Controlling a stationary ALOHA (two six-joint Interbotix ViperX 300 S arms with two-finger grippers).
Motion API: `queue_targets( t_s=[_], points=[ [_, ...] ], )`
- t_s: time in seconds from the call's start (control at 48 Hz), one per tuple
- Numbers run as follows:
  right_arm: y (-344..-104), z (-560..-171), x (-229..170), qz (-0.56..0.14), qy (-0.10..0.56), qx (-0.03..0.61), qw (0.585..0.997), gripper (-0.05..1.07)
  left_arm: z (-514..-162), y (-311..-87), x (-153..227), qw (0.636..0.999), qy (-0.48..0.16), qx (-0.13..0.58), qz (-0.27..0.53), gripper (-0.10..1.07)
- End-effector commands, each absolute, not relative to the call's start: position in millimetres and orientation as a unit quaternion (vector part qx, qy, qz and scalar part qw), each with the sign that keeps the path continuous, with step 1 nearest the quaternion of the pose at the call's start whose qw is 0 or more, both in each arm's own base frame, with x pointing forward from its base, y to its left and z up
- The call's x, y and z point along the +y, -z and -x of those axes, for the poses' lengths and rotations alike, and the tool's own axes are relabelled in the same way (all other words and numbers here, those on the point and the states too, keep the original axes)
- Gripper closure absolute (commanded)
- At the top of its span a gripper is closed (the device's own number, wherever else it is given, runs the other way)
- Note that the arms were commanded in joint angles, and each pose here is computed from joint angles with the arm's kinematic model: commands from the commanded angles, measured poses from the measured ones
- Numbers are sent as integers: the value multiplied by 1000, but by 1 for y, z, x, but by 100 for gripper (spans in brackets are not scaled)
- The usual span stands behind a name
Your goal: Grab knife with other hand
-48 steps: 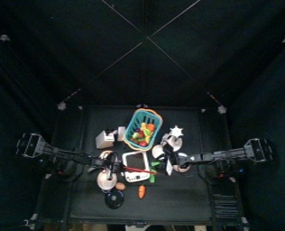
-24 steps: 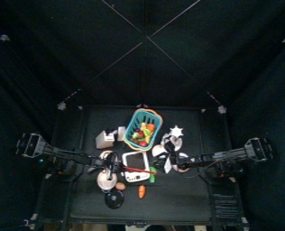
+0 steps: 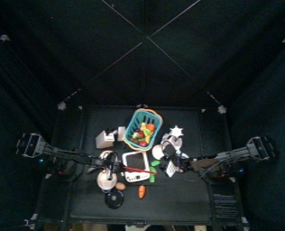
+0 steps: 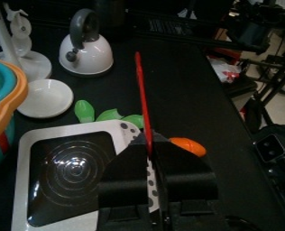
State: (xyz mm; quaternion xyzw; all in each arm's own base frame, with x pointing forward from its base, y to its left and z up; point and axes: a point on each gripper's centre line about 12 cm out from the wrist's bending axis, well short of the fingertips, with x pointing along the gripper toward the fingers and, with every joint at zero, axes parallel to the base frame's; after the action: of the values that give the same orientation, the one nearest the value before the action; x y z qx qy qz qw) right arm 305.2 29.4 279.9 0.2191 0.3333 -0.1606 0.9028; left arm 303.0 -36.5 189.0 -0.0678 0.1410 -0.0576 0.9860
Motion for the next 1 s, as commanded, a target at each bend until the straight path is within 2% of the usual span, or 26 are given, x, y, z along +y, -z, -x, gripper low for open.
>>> queue_targets(
  t_s=[0.0,0.125,0.333,0.5,0.708,0.979],
  points=[
    [-281,-309,37,-188,118,346,912,17,-306,-197,-38,988,61,124,67,71],
    [-266,-313,46,-134,60,337,930,17,-305,-201,-38,989,64,119,63,71],
    [-247,-311,59,-130,-13,288,949,18,-298,-210,-38,992,77,85,45,71],
    [-246,-313,58,-125,-16,283,951,18,-295,-211,-40,994,88,60,26,71],
    [-245,-325,57,-101,-15,283,954,18,-299,-205,-41,993,89,67,25,71],
    [-243,-337,58,-103,-12,288,952,19,-306,-201,-41,993,89,70,25,71]
  ],
)
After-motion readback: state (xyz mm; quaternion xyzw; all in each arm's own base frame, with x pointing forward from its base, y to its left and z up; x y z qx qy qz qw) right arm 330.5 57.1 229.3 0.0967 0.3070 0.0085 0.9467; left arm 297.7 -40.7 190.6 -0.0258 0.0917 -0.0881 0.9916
